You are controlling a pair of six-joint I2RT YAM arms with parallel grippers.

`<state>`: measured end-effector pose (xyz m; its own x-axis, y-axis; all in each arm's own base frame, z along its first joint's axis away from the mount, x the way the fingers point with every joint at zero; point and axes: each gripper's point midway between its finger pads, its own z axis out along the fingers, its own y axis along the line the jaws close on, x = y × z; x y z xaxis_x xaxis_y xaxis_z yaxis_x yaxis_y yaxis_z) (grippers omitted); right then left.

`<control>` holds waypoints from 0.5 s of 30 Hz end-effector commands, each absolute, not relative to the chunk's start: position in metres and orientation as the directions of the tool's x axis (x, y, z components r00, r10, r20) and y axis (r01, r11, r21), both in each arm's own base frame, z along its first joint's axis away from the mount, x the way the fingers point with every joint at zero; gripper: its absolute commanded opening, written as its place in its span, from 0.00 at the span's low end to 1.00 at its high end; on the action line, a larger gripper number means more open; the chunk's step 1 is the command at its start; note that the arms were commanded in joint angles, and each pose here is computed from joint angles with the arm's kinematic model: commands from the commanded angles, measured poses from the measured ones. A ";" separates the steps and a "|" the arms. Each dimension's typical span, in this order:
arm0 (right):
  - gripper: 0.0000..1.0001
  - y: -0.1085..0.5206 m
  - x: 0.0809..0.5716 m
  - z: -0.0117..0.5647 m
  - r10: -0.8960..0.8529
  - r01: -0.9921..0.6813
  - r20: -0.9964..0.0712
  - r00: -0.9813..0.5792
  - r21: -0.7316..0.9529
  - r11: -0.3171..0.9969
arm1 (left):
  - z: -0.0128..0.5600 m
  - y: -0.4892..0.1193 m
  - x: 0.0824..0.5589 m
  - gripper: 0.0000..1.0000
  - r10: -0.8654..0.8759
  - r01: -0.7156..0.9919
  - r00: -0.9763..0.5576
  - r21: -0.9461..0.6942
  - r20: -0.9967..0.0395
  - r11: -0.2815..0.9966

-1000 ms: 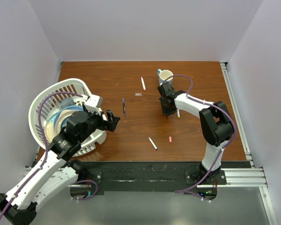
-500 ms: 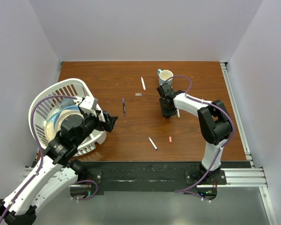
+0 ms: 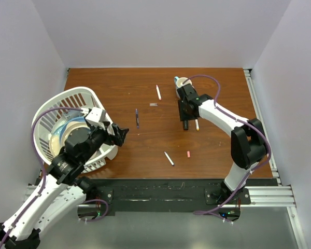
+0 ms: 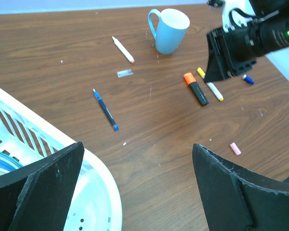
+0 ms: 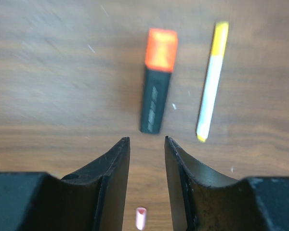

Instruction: Insert the pens into the pen caps

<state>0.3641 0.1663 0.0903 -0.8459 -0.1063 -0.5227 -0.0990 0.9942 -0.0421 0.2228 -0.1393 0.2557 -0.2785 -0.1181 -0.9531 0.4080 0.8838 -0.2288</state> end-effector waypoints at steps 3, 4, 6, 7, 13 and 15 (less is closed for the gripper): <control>0.40 0.217 0.426 0.152 -0.134 -0.174 -0.666 -0.734 -0.006 0.985 | 0.274 -0.133 0.223 1.00 -0.147 0.404 -0.195 -0.216 -0.970 0.889; 0.40 0.224 0.433 0.155 -0.133 -0.180 -0.674 -0.726 -0.001 0.984 | 0.275 -0.133 0.223 1.00 -0.147 0.405 -0.192 -0.215 -0.970 0.889; 0.40 0.240 0.453 0.160 -0.121 -0.185 -0.701 -0.703 0.017 0.983 | 0.276 -0.131 0.223 1.00 -0.151 0.400 -0.188 -0.216 -0.970 0.891; 0.40 0.247 0.460 0.162 -0.120 -0.191 -0.712 -0.691 0.020 0.981 | 0.276 -0.130 0.223 1.00 -0.153 0.396 -0.186 -0.216 -0.971 0.893; 0.40 0.273 0.514 0.143 -0.109 -0.154 -0.758 -0.644 -0.012 0.988 | 0.278 -0.131 0.220 1.00 -0.165 0.412 -0.171 -0.223 -0.971 0.884; 0.40 0.283 0.530 0.135 -0.105 -0.152 -0.768 -0.631 -0.010 0.988 | 0.276 -0.133 0.221 1.00 -0.158 0.412 -0.182 -0.221 -0.971 0.884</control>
<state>0.4957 0.2730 0.1296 -0.6912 -0.1190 -0.7128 -0.1790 0.9838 0.0094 0.2173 -0.1296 0.2669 -0.2224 -0.1539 -0.9627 0.3961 0.8880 -0.2334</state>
